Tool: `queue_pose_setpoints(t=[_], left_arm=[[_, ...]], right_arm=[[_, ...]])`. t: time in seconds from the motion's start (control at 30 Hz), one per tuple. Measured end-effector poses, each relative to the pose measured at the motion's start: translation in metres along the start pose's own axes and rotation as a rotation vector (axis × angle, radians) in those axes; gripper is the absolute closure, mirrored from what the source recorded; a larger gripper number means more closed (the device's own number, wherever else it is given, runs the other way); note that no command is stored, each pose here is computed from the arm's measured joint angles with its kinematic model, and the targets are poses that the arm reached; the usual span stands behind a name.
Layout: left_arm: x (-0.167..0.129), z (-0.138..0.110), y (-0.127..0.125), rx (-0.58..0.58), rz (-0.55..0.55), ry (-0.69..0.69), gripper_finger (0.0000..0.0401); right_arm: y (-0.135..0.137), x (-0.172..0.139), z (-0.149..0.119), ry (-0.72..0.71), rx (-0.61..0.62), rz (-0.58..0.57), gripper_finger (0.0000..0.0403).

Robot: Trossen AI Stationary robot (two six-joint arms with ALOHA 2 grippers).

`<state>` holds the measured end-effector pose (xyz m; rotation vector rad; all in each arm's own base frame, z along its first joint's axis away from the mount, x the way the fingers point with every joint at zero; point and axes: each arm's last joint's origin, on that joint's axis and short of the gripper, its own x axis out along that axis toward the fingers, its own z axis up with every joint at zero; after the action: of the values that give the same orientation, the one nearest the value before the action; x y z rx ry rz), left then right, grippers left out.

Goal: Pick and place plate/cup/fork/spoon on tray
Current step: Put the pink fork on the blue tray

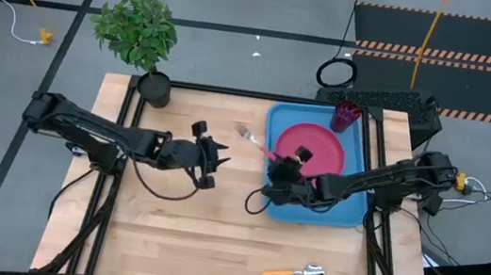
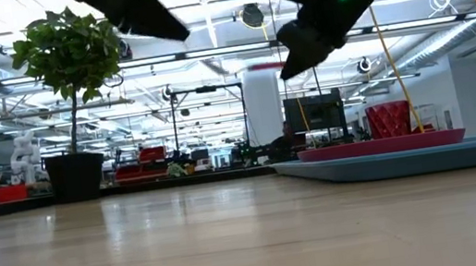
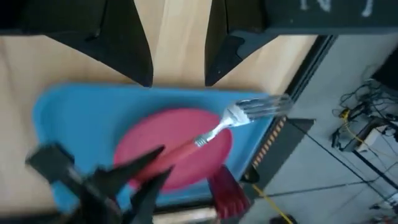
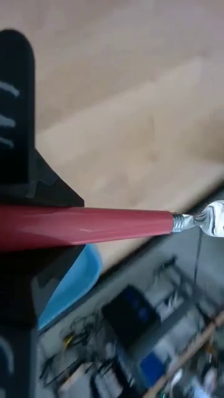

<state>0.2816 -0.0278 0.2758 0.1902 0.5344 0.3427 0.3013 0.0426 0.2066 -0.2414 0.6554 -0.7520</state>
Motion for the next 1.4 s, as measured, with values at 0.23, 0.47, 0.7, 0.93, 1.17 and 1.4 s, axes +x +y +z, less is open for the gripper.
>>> queue_pose_setpoints(t=[0.23, 0.47, 0.7, 0.93, 1.17, 1.4], left_arm=[[0.02, -0.001, -0.01, -0.054, -0.003, -0.06, 0.0265], [0.055, -0.003, -0.022, -0.134, 0.018, -0.201, 0.0253], [0.076, 0.001, -0.019, -0.348, -0.02, -0.337, 0.023], [0.106, -0.008, -0.033, -0.398, -0.06, -0.489, 0.0196], [0.124, -0.019, -0.038, -0.415, -0.04, -0.576, 0.0177], [0.135, -0.021, -0.029, -0.454, -0.088, -0.584, 0.0178]], right_arm=[[0.004, -0.014, -0.001, -0.11, 0.137, -0.196, 0.0351], [0.016, -0.016, -0.012, -0.247, 0.225, -0.171, 0.0351], [0.01, -0.019, -0.033, -0.426, 0.345, -0.063, 0.0351], [0.009, -0.02, -0.043, -0.434, 0.345, -0.06, 0.0351], [0.017, -0.013, -0.05, -0.414, 0.328, -0.062, 0.0351], [0.022, -0.01, -0.051, -0.408, 0.318, -0.071, 0.0351]])
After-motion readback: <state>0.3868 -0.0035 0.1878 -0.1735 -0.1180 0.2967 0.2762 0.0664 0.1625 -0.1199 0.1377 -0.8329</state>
